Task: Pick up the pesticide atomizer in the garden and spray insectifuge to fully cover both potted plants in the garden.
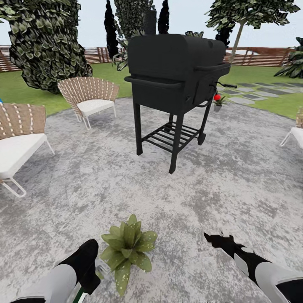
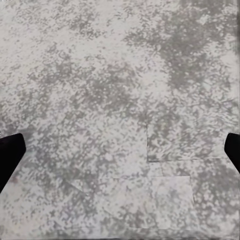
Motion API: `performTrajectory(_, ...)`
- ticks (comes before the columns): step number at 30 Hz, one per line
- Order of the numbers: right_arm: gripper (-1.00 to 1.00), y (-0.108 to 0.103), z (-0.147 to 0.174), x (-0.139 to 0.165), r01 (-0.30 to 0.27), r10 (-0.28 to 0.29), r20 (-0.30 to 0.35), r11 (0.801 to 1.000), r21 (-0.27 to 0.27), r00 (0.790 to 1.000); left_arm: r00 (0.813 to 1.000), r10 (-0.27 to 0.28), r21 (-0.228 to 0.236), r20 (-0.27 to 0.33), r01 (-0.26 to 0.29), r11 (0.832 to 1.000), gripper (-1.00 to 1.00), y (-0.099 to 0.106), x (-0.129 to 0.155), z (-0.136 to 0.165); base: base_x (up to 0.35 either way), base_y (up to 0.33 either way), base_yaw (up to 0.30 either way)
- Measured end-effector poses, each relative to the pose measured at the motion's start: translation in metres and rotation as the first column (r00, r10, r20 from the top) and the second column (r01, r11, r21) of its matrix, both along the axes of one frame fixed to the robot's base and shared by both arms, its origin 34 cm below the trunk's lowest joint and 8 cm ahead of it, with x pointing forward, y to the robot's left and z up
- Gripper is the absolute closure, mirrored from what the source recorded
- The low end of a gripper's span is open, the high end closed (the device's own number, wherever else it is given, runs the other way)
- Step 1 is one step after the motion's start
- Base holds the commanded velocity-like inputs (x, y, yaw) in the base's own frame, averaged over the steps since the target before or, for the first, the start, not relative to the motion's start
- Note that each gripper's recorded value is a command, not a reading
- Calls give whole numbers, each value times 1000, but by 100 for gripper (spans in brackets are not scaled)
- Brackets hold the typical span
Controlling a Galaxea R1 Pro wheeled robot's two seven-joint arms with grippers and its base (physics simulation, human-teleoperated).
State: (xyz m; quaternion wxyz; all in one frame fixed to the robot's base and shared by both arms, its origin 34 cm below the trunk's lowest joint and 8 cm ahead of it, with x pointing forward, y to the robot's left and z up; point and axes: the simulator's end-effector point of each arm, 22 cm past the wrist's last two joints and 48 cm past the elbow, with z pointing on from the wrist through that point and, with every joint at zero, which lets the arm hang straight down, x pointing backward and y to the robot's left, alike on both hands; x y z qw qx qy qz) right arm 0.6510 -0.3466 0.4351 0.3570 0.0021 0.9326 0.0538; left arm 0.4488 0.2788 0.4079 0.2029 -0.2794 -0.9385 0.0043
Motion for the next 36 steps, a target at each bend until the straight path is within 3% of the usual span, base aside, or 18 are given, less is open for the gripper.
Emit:
performTrajectory(8,-100,0,-1,-1,1,-1,-2,1000,-1,1000,1000,0,-1,-2,0,1000,100,0,-1,-1,0,309,-251)
performTrajectory(23,-100,0,-2,-1,1,-1,-3,1000,-1,1000,1000,1,0,-3,-1,1000,100,1,-1,-1,0,270,-126)
performTrajectory(36,-100,0,-4,-2,1,-1,-7,1000,-1,1000,1000,-2,-1,-7,2,1000,100,1,-2,-3,0,33,-249)
